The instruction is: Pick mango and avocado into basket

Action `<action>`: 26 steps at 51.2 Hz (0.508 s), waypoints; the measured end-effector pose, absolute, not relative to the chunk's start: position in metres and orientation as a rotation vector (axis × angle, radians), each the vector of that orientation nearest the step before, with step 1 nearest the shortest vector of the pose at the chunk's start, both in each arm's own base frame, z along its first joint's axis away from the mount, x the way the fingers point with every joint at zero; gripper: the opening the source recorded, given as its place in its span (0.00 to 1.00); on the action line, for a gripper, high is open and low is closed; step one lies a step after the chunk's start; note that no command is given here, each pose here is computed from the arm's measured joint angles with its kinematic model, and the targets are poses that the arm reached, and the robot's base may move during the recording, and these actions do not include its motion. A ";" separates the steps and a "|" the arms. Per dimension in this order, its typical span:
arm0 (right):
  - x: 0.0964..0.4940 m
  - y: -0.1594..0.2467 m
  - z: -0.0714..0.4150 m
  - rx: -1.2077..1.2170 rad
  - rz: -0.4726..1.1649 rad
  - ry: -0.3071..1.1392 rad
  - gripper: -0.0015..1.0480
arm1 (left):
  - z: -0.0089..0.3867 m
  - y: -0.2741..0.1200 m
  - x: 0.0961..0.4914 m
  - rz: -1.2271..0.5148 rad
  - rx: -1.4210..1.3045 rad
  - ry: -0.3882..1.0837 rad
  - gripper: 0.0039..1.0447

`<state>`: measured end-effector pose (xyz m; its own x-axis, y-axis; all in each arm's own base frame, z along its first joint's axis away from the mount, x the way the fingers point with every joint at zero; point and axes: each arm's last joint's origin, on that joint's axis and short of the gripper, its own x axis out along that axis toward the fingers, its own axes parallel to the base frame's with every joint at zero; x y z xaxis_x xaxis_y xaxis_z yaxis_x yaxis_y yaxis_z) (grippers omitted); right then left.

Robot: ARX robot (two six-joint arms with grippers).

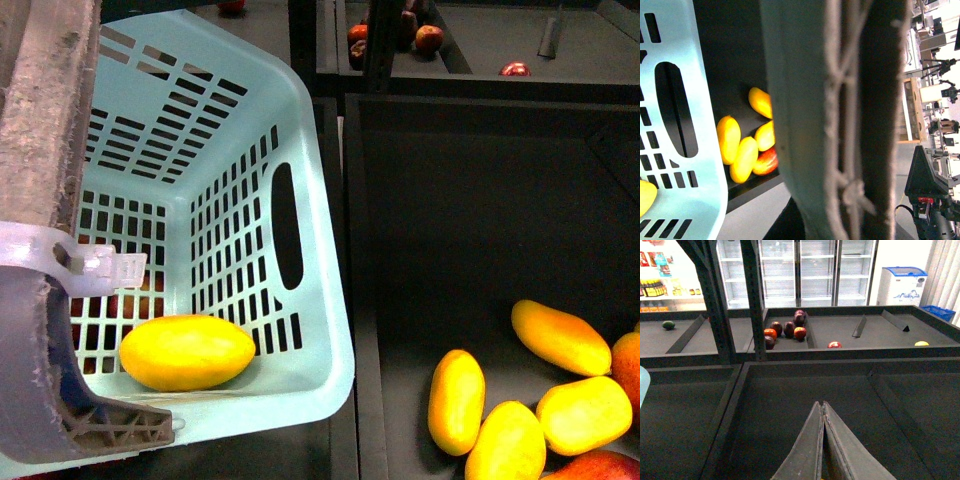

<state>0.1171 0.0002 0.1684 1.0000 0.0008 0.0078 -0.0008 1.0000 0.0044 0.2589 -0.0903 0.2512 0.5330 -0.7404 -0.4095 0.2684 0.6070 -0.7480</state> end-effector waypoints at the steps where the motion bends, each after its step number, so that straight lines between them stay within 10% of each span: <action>1: 0.117 0.000 0.168 0.004 0.000 -0.008 0.02 | 0.251 -0.090 0.259 -0.659 -0.678 0.792 0.06; 13: 0.112 0.000 0.168 0.004 0.000 -0.009 0.03 | 0.251 -0.090 0.259 -0.661 -0.679 0.793 0.06; 26: 0.111 0.000 0.169 0.003 0.001 -0.013 0.40 | 0.251 -0.090 0.259 -0.660 -0.679 0.793 0.06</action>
<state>0.1115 0.0002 0.1687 0.9999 0.0008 0.0128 -0.0008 1.0000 0.0033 0.2589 -0.0903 0.2512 0.5322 -0.7411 -0.4092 0.2680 0.6060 -0.7490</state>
